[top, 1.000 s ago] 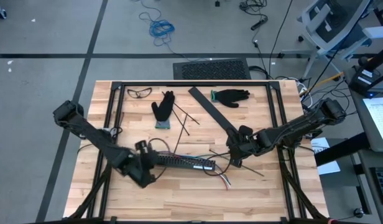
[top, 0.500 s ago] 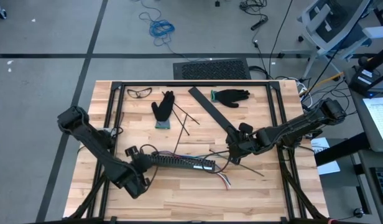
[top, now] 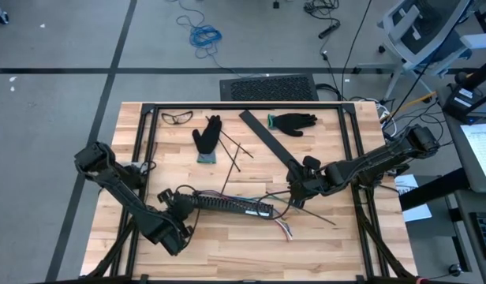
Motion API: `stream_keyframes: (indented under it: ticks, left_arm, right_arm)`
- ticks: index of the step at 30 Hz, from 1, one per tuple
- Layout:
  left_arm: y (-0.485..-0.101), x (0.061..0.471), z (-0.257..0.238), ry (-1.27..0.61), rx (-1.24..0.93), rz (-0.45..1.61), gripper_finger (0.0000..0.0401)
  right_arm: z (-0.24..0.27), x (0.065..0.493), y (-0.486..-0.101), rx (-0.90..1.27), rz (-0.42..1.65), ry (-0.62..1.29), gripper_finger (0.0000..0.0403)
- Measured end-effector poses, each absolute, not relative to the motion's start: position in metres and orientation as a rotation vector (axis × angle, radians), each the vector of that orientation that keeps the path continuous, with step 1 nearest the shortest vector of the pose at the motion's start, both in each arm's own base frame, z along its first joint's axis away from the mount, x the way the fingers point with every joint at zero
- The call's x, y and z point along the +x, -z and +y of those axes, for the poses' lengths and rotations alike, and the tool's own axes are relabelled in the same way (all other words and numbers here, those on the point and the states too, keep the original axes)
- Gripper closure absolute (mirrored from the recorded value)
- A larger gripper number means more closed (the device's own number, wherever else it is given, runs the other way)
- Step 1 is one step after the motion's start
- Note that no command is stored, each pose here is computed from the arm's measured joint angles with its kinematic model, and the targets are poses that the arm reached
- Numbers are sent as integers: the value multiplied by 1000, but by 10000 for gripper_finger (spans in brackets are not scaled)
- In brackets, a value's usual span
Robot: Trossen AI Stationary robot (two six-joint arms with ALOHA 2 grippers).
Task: Ziptie cables
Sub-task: Put the ziptied cables in the black cable duct
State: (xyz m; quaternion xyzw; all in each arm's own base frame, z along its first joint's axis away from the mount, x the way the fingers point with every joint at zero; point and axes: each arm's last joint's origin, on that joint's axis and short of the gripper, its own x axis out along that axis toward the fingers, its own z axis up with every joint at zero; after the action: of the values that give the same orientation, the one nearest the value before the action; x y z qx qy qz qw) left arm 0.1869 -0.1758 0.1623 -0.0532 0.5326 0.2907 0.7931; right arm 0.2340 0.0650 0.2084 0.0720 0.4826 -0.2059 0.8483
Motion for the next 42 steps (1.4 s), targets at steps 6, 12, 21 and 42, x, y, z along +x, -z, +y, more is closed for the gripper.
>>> stream_keyframes:
  ticks: [6, 12, 21, 42]
  left_arm:
    - [-141, 196, -188, -560, -237, 1177, 401]
    - [-141, 199, -196, -552, -280, 1216, 401]
    - [-225, 202, -205, -351, -229, 986, 401]
    - [-233, 270, -106, -42, -250, 1098, 401]
  right_arm:
    - [65, 237, -210, 171, 989, 431, 204]
    - [65, 238, -211, 175, 973, 420, 204]
    - [66, 241, -214, 237, 933, 417, 204]
    - [127, 238, -198, 467, 911, 313, 204]
